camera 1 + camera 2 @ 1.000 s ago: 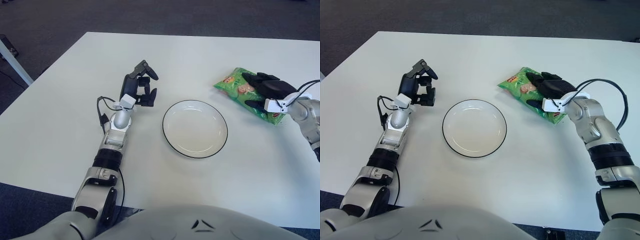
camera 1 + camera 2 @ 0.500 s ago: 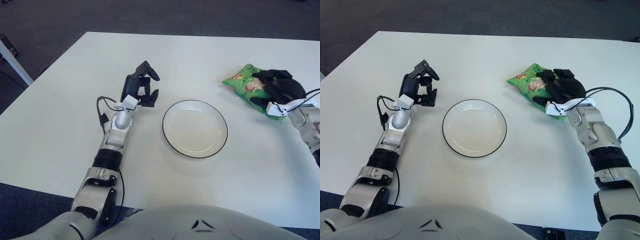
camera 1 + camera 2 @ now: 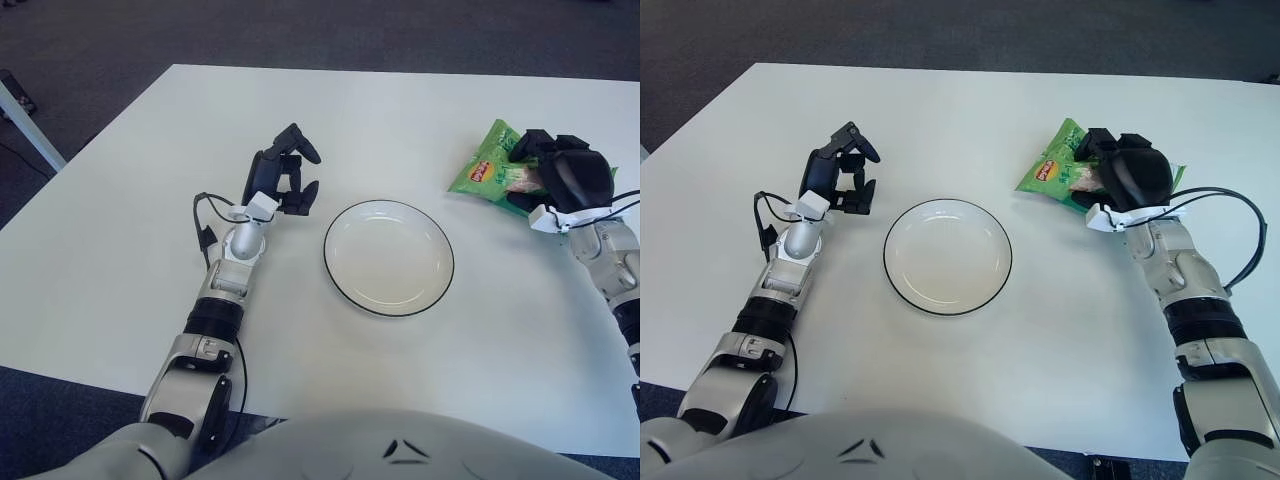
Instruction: Put the snack into the plate.
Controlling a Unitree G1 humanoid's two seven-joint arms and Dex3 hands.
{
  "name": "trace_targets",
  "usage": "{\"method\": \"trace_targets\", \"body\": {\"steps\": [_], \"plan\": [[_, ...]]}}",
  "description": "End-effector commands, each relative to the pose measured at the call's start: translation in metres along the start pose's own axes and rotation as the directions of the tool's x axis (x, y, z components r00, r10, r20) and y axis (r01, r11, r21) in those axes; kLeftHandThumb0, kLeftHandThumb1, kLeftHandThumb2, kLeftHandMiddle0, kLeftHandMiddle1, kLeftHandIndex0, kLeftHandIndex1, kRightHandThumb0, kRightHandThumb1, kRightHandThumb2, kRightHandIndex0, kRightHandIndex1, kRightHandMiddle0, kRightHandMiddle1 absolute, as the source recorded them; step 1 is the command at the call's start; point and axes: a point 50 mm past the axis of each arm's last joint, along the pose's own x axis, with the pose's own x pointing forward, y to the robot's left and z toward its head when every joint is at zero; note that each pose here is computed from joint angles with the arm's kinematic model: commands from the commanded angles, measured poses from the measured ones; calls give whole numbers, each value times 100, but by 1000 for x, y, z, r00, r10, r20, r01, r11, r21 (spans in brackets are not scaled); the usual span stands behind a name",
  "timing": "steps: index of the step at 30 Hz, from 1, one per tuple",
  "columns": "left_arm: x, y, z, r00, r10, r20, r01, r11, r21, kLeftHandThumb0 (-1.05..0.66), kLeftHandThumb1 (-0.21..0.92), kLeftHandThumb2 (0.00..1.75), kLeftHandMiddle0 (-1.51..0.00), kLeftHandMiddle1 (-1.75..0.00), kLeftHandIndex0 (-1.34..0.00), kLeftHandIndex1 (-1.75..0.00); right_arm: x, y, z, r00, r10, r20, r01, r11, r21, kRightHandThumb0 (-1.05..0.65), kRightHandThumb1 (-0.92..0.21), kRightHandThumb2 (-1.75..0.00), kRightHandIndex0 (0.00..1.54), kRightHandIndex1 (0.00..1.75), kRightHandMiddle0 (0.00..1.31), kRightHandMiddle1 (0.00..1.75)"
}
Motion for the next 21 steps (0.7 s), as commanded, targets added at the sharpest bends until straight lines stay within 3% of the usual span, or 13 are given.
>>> {"method": "trace_targets", "body": {"steps": [1, 5, 13, 21], "plan": [[-26, -5, -18, 994, -8, -109, 7, 1000, -13, -47, 35, 128, -132, -175, -59, -175, -2, 0, -1, 998, 58, -24, -58, 998, 39, 0, -4, -159, 85, 161, 61, 175], [-26, -5, -18, 995, -11, -103, 10, 1000, -13, -47, 35, 128, -132, -175, -59, -175, 0, -7, 1, 997, 68, -29, -66, 995, 70, 0, -11, -155, 75, 171, 55, 175], [-26, -6, -18, 996, -7, -93, 6, 1000, -10, -48, 33, 130, -131, -175, -60, -175, 11, -37, 14, 995, 76, -71, -58, 973, 224, 0, -5, -163, 79, 174, 60, 175], [-26, -6, -19, 995, -11, -102, 12, 1000, 5, -48, 32, 131, -131, -175, -61, -175, 12, -66, 30, 991, 104, -78, -69, 928, 366, 0, -8, -159, 77, 173, 57, 175]]}}
